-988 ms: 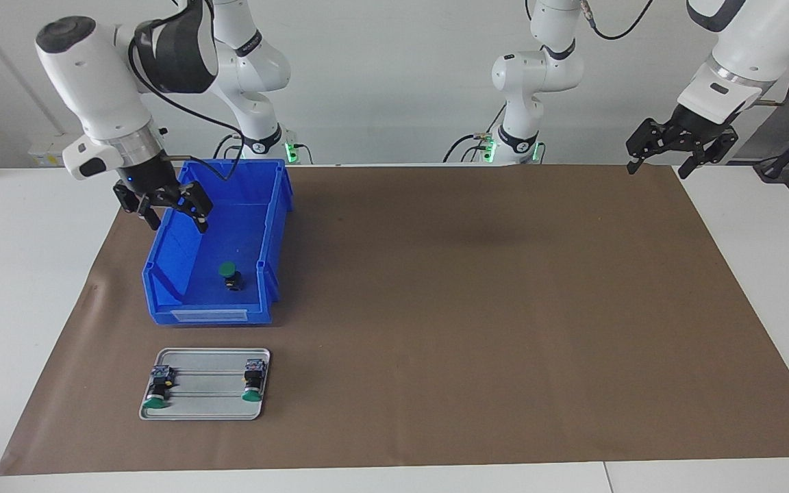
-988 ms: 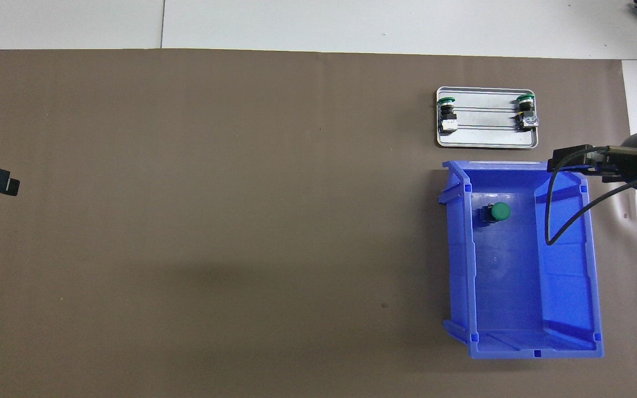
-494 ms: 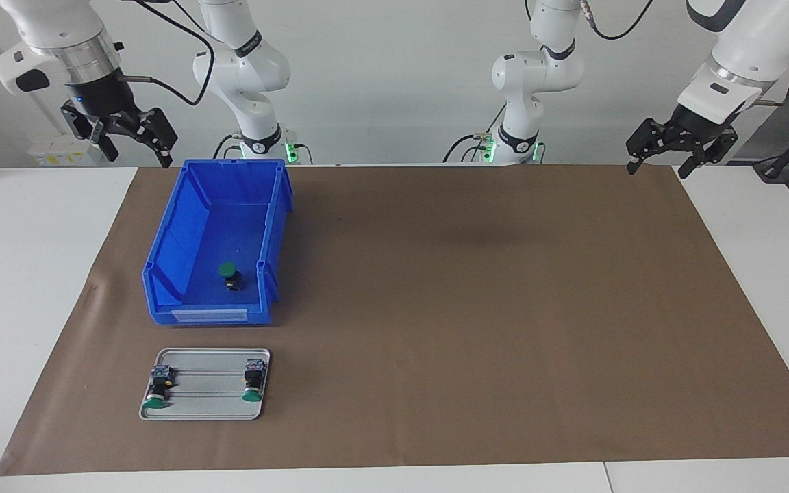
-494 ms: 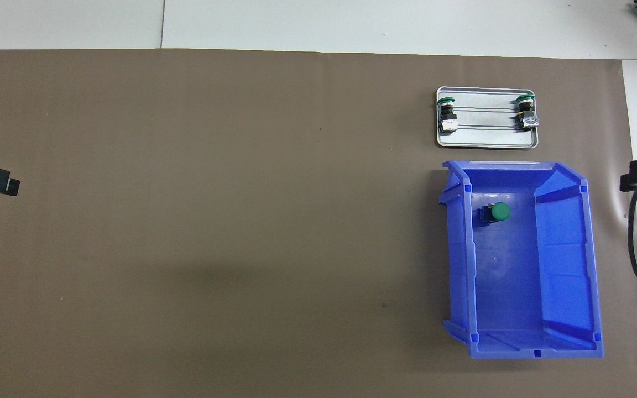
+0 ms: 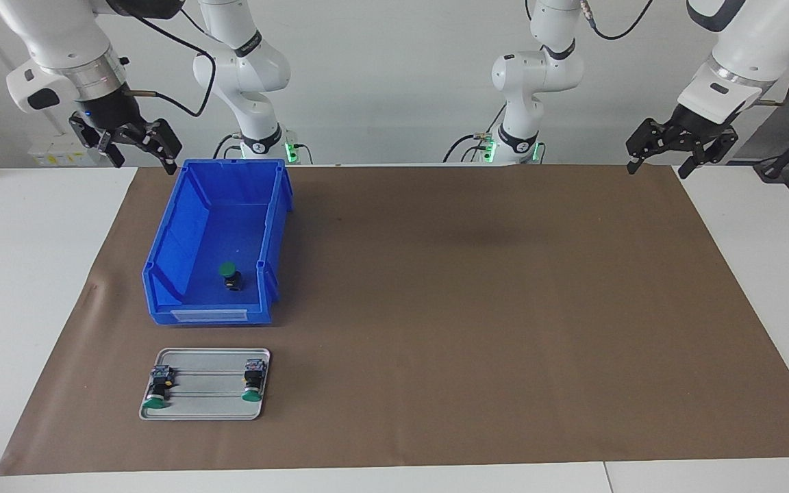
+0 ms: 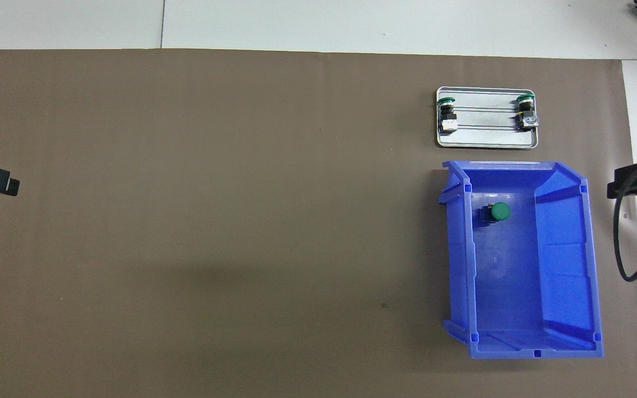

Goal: Place and press button with both arms

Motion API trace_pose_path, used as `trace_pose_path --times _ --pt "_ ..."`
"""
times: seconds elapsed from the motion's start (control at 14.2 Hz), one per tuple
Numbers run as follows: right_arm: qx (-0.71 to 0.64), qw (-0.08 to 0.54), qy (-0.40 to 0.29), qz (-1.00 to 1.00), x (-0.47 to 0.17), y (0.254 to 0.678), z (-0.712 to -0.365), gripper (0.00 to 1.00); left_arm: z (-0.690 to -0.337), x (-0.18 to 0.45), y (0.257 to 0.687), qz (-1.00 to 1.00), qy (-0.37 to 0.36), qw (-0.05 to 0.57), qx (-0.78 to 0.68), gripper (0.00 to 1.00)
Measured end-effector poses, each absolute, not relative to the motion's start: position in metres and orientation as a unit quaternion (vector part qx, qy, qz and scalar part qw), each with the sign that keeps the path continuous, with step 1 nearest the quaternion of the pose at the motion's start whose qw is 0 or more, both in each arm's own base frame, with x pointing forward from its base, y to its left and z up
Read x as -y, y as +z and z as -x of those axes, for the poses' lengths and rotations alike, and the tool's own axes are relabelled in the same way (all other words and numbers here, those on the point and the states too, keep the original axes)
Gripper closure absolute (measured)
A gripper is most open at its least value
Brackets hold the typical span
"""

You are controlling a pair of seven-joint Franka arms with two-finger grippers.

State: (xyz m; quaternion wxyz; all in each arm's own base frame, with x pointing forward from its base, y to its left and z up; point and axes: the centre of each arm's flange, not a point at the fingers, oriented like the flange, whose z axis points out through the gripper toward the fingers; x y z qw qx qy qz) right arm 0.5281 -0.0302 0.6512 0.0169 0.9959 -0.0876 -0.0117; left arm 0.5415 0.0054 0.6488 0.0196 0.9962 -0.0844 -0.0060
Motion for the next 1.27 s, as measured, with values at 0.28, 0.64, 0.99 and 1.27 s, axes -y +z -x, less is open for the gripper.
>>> trace_pose_path --times 0.28,0.64,0.99,1.27 --pt "0.072 0.026 -0.004 -0.997 0.0311 0.6583 -0.5279 0.00 -0.5415 -0.0054 0.6489 -0.996 -0.006 0.020 0.084 0.00" --pt "0.072 0.023 -0.006 -0.997 0.0302 0.6581 -0.5276 0.00 -0.5415 -0.0054 0.6489 -0.996 -0.006 0.020 0.084 0.00" --pt "0.071 0.019 -0.010 -0.997 0.0286 0.6573 -0.5268 0.00 -0.5415 -0.0054 0.6489 -0.996 -0.006 0.020 0.084 0.00" --pt "0.071 0.019 -0.010 -0.997 0.0286 0.6573 -0.5268 0.00 -0.5415 -0.0054 0.6489 -0.996 -0.006 0.020 0.084 0.00"
